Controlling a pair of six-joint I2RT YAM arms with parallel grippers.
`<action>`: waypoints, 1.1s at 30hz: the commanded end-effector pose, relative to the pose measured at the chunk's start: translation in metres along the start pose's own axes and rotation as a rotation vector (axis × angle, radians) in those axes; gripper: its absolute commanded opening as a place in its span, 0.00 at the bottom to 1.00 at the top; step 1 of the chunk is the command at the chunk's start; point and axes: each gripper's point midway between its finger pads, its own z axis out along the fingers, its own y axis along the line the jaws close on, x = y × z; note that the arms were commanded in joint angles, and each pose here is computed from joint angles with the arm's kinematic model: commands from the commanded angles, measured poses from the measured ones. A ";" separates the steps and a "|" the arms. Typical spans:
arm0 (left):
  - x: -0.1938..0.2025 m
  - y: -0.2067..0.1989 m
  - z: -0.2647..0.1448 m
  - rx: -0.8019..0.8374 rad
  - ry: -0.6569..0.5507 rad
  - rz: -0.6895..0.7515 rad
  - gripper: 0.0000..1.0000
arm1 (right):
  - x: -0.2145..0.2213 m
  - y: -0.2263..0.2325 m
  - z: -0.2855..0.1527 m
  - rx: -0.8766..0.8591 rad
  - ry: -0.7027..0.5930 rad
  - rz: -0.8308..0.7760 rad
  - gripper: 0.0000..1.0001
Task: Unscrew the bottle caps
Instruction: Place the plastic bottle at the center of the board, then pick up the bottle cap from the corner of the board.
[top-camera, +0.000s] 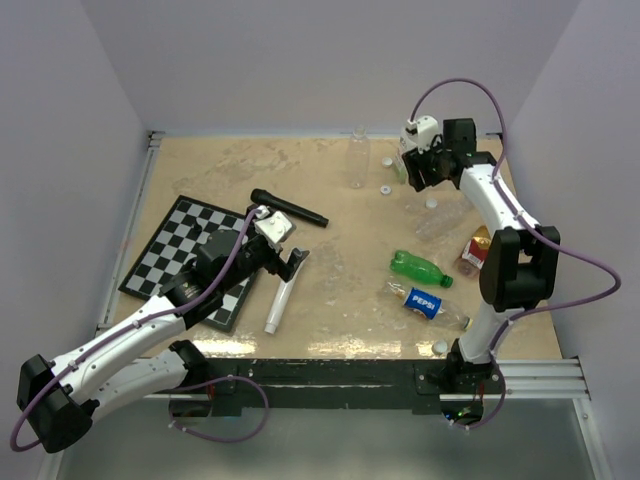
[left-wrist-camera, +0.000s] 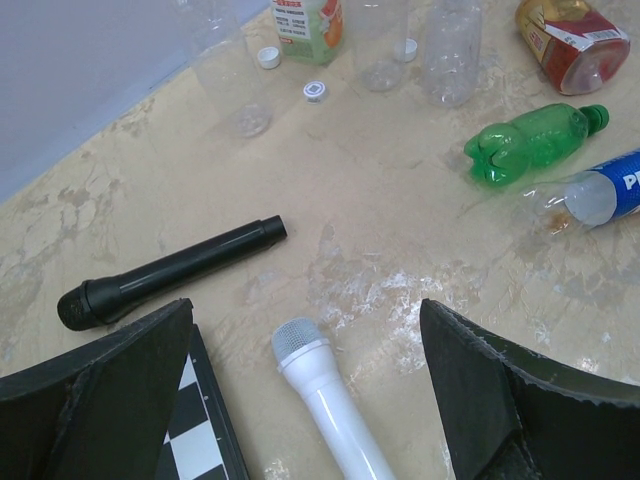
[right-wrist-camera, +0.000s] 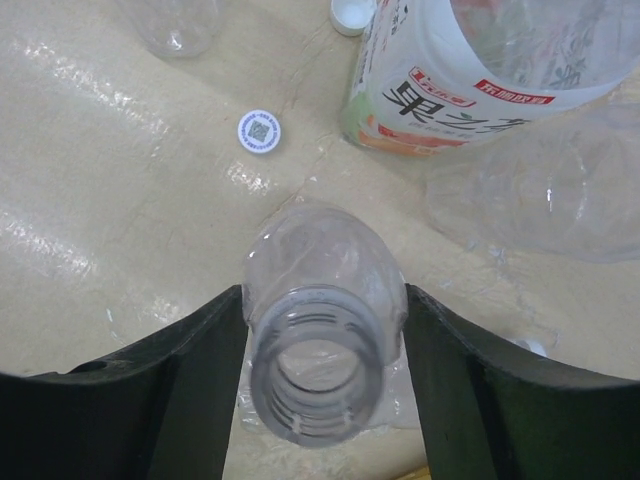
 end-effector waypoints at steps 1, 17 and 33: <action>-0.009 0.005 -0.001 -0.017 -0.025 0.012 1.00 | -0.032 -0.013 -0.012 0.044 -0.076 0.005 0.69; -0.011 0.005 -0.001 -0.014 -0.030 0.015 1.00 | -0.056 -0.014 -0.072 0.073 -0.168 -0.045 0.83; -0.012 0.013 -0.004 -0.060 -0.031 0.016 1.00 | -0.025 0.083 -0.187 -0.282 -0.253 -0.465 0.83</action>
